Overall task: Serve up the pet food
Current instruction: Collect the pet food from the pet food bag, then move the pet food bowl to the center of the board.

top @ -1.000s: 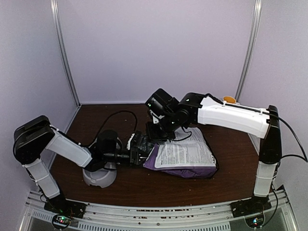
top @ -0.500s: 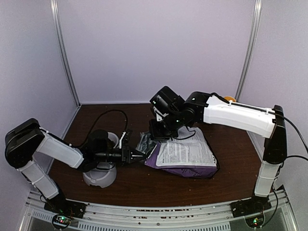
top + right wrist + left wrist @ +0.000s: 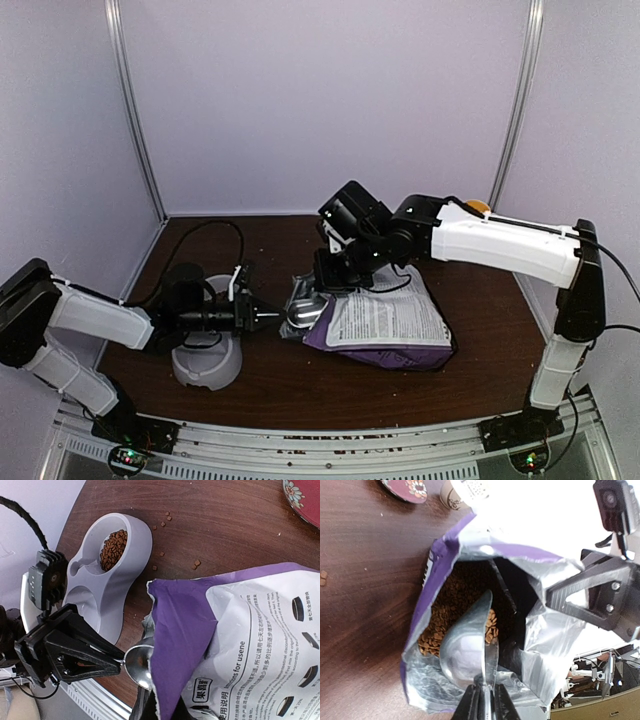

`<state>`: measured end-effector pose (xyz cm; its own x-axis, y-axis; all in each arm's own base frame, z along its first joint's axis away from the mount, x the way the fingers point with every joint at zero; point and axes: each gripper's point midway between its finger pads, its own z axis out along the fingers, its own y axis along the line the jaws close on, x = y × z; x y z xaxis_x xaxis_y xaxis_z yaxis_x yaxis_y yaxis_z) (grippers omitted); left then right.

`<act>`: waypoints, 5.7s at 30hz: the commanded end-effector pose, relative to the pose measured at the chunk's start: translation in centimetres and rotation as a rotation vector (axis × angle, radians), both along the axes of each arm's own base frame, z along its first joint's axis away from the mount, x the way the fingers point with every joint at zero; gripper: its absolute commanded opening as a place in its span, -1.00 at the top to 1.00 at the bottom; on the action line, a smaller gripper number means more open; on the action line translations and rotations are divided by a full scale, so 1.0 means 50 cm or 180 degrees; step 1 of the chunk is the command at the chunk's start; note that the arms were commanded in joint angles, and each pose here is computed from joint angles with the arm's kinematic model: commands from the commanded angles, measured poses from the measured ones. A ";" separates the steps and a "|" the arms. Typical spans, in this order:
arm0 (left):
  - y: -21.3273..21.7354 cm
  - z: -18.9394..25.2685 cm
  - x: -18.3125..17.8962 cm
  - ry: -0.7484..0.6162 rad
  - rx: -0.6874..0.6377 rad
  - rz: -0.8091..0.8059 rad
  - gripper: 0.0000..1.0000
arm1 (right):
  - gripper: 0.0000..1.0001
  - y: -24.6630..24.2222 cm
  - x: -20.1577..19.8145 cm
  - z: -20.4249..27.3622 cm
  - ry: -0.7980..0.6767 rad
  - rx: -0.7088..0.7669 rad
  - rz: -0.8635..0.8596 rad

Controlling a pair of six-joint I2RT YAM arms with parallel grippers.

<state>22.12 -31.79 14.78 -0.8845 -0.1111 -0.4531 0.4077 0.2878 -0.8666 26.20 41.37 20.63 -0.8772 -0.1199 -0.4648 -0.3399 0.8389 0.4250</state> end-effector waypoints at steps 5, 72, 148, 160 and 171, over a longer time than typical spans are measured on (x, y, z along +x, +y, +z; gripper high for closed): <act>0.032 0.012 -0.001 -0.0205 0.0166 0.0033 1.00 | 1.00 -0.019 0.002 0.044 -0.0143 0.0176 -0.0073; 0.148 0.130 -0.052 -0.0062 -0.0920 -0.0189 1.00 | 1.00 -0.092 -0.002 -0.008 -0.0099 -0.0042 -0.0255; 0.416 -0.032 0.051 0.0274 -0.0188 0.1843 1.00 | 1.00 -0.132 0.005 -0.056 -0.0019 -0.0033 -0.0271; 0.441 -0.050 0.067 0.0309 -0.0009 0.1938 1.00 | 1.00 -0.145 0.010 -0.060 -0.0018 -0.0043 -0.0284; 0.449 -0.071 0.076 0.0351 0.0095 0.1961 1.00 | 1.00 -0.156 0.010 -0.067 -0.0003 -0.0057 -0.0303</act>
